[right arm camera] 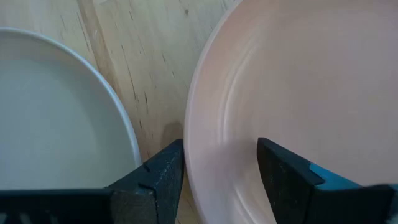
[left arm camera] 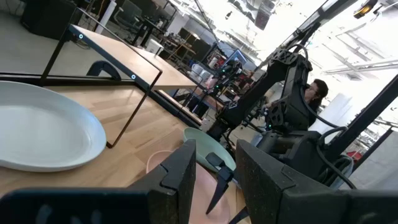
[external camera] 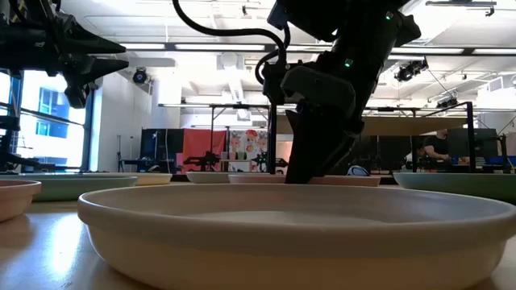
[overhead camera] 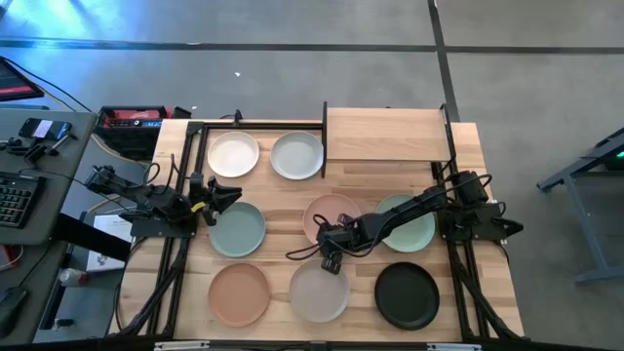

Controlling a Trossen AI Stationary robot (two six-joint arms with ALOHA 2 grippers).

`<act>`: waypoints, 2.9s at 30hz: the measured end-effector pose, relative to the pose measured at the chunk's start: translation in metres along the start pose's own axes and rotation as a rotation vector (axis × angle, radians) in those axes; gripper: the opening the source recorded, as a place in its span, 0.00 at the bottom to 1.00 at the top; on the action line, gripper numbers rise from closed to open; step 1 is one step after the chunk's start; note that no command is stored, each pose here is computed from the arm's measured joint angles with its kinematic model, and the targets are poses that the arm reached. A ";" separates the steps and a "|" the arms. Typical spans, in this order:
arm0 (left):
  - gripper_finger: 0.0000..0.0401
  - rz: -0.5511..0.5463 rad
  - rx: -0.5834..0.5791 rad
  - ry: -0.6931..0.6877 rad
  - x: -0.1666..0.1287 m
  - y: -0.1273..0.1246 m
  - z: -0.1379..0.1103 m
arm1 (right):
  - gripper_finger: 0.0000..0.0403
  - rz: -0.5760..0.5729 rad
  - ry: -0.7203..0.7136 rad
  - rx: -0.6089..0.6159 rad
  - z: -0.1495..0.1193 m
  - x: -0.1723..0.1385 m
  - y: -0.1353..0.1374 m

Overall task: Place and stack plates onto a shelf
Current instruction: Put the light orange plate on the shelf

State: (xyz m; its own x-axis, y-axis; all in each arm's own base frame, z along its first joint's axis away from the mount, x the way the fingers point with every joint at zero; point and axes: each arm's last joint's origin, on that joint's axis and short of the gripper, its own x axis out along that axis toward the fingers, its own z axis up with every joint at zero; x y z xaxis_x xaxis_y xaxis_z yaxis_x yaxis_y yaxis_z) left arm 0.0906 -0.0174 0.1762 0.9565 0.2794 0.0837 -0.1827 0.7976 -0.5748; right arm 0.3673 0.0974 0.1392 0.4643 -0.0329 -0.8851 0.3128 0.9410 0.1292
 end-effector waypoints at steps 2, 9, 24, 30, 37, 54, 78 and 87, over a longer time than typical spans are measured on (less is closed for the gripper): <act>0.25 0.000 0.000 0.000 0.000 0.000 0.000 | 0.45 -0.003 0.003 -0.001 0.000 0.001 0.000; 0.25 0.001 0.002 0.002 0.000 0.000 0.000 | 0.29 -0.001 0.007 0.040 0.000 0.001 -0.001; 0.25 0.003 0.006 0.005 0.000 0.000 -0.001 | 0.01 0.039 0.007 0.041 0.009 -0.005 0.004; 0.25 0.003 0.007 0.006 0.000 0.000 -0.001 | 0.00 0.022 0.024 0.037 0.023 -0.019 0.012; 0.25 0.011 0.016 0.018 0.000 0.001 -0.002 | 0.00 0.020 0.021 0.084 0.036 -0.032 0.017; 0.25 0.008 0.019 0.021 0.000 0.001 -0.002 | 0.00 0.083 -0.116 0.167 0.083 -0.086 0.042; 0.25 0.008 0.019 0.021 0.000 0.001 -0.002 | 0.00 -0.192 -0.300 0.089 0.124 -0.198 0.036; 0.25 0.008 0.019 0.021 0.000 0.001 -0.002 | 0.00 -0.564 -0.195 0.039 0.117 -0.226 -0.006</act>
State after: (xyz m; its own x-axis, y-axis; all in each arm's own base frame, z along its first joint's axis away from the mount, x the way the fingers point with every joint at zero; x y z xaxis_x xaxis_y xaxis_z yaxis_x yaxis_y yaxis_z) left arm 0.0909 -0.0176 0.1737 0.9596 0.2744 0.0621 -0.1942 0.8058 -0.5594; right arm 0.3573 0.0598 0.3908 0.3600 -0.5881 -0.7242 0.5836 0.7476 -0.3170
